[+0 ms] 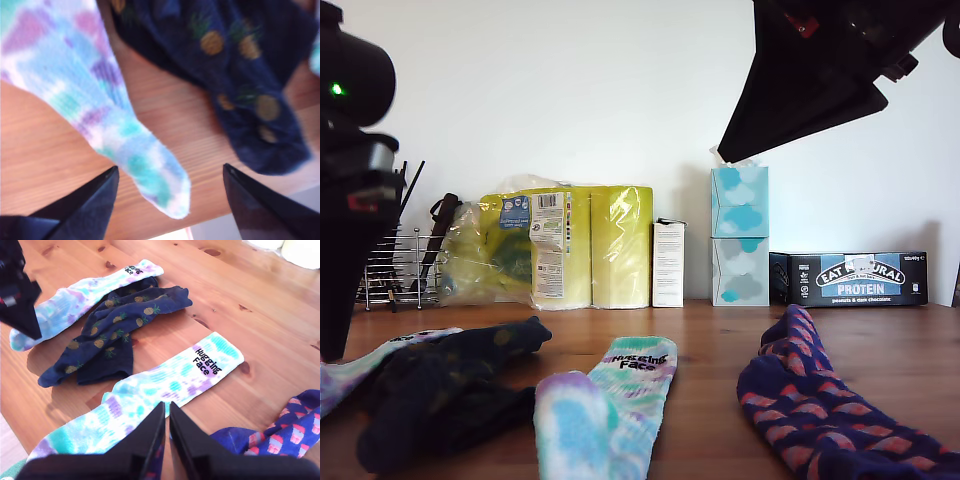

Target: Pair up the socks based on colour and pattern, by placing each sock on top of its pair

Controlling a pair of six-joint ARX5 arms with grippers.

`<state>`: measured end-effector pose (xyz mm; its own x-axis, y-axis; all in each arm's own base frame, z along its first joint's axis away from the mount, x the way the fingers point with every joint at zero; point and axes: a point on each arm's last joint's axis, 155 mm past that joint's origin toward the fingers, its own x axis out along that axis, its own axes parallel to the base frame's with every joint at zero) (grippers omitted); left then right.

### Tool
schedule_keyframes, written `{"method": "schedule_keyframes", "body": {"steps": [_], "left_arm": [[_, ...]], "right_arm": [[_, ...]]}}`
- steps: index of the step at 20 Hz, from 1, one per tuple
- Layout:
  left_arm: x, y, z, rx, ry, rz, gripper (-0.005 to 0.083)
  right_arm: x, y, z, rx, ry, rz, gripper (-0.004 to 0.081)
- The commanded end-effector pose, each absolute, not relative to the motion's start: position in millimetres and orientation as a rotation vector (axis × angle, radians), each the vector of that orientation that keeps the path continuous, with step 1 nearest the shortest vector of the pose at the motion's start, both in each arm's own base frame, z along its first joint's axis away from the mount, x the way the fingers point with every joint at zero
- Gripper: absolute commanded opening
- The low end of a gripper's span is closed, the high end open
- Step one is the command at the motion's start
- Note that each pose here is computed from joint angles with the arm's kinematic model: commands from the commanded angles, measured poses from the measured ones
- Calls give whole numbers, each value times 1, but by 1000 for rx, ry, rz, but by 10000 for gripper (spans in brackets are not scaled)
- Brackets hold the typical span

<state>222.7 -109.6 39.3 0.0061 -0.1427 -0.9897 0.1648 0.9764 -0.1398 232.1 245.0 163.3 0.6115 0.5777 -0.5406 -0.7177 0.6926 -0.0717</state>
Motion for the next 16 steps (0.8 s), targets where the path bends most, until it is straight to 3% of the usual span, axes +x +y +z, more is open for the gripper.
{"method": "schedule_keyframes", "body": {"steps": [1,3,4,7,8,12,16], "left_arm": [[219,-107,31,41,1575,-221,606],[219,-105,28,56,1581,-202,585],[220,-103,28,62,1579,-189,516],[221,-101,28,81,1573,-191,40],[222,-101,28,88,1567,-201,-16],[236,-106,44,112,1522,-234,-24],[285,-121,96,93,1347,-247,-23]], "right_arm": [[232,247,165,-305,498,770,-13],[231,248,165,-311,494,776,-13],[232,248,165,-311,493,776,-13],[232,248,165,-311,493,776,-13],[231,248,165,-311,493,777,-13],[231,248,165,-312,495,778,-13],[229,246,161,-320,513,778,-13]]}}
